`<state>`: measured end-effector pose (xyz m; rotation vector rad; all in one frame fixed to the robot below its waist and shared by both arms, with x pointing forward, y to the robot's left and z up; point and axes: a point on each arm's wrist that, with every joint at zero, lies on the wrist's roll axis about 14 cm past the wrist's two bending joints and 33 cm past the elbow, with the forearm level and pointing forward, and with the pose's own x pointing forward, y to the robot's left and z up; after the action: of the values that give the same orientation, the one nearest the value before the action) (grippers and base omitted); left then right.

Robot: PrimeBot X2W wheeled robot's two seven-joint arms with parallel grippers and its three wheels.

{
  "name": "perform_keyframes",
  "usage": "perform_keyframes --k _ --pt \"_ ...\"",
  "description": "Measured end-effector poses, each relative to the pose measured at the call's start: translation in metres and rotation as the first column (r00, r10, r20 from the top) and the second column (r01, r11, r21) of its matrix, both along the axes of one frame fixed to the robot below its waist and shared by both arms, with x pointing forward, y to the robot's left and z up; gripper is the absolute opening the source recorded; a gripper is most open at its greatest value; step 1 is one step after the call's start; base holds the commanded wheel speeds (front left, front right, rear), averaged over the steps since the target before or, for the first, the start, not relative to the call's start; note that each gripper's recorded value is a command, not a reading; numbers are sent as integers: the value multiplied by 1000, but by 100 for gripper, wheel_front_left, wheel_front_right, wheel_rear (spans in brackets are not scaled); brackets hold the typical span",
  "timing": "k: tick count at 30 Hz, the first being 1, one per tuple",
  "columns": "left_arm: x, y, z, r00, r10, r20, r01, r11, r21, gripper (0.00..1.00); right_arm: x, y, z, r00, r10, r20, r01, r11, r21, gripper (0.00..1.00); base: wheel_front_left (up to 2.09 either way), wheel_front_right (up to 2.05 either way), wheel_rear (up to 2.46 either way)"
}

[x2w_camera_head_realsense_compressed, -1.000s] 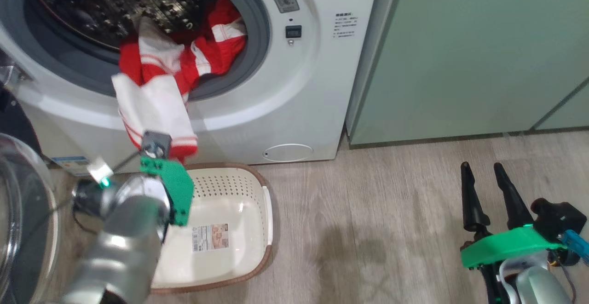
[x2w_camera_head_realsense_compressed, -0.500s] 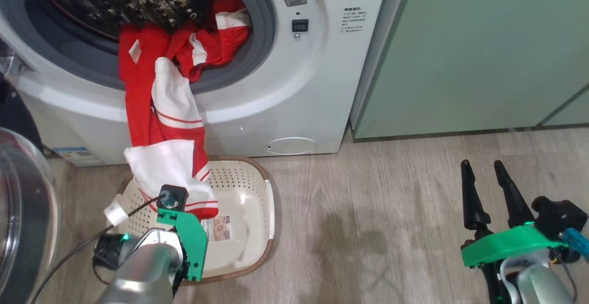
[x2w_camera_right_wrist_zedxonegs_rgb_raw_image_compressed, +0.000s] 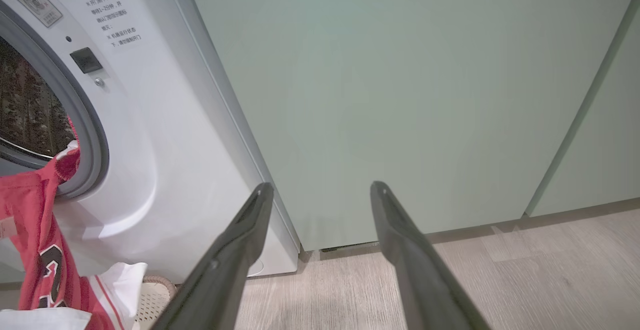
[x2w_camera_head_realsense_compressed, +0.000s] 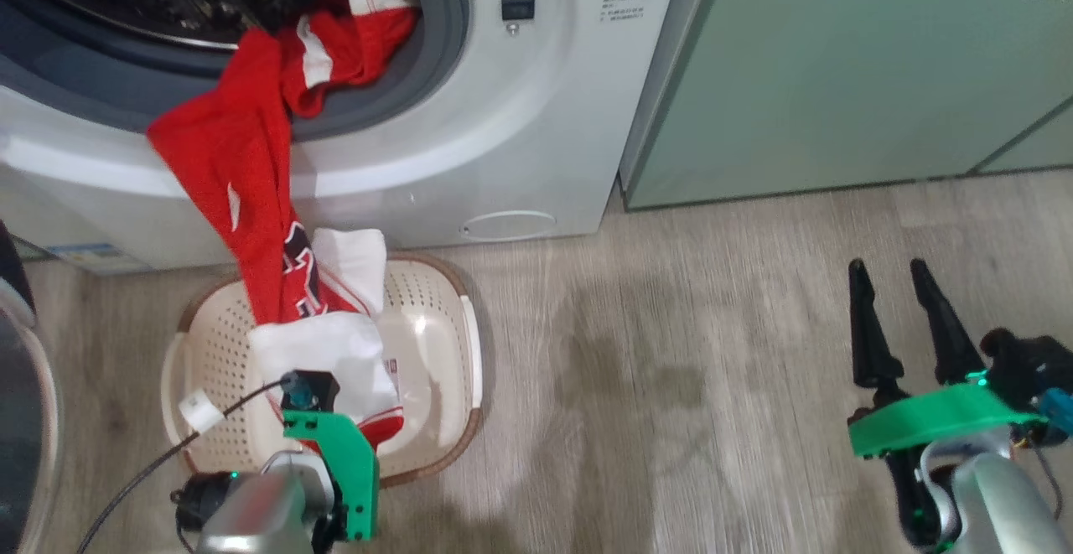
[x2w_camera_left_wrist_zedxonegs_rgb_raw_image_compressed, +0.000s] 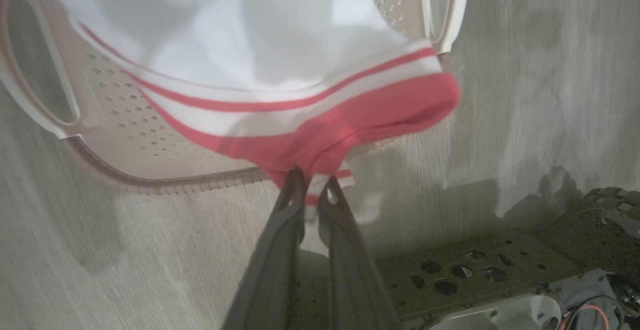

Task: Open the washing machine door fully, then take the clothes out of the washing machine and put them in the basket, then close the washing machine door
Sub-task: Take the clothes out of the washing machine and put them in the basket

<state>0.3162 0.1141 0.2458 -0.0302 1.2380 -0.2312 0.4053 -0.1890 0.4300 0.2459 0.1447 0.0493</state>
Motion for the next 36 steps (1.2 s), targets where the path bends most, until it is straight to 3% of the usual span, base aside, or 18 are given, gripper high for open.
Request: perform_keyframes --k 11,16,17,18,20,22,30,36 --pt "11 -10 -27 991 75 -109 -81 996 -45 0 22 -13 -20 999 -10 -38 9 999 -33 100 0 0 0" --pt "24 -9 -32 992 112 -50 -113 993 -29 0 20 -21 -27 998 -31 -58 29 999 -43 100 0 0 0" --pt "27 -9 -31 992 123 -30 -124 992 -33 10 20 -22 -27 998 -34 -57 32 999 -44 100 0 0 0" --pt "30 -9 -30 991 130 -10 -130 991 -32 33 20 -23 -26 998 -36 -55 34 998 -45 100 0 0 0" --pt "32 -8 -29 991 134 3 -134 990 -31 48 20 -23 -25 998 -36 -52 34 998 -45 100 0 0 0" --pt "36 -6 -25 989 147 33 -146 989 -33 100 21 -23 -22 998 -37 -43 36 998 -44 100 0 0 0" --pt "53 4 1 963 202 176 -193 979 -65 100 20 -17 -2 1000 -22 8 23 999 -34 100 0 0 0" --pt "66 17 32 904 247 349 -217 968 -123 100 8 -10 11 999 -12 33 12 1000 -22 100 0 0 0"
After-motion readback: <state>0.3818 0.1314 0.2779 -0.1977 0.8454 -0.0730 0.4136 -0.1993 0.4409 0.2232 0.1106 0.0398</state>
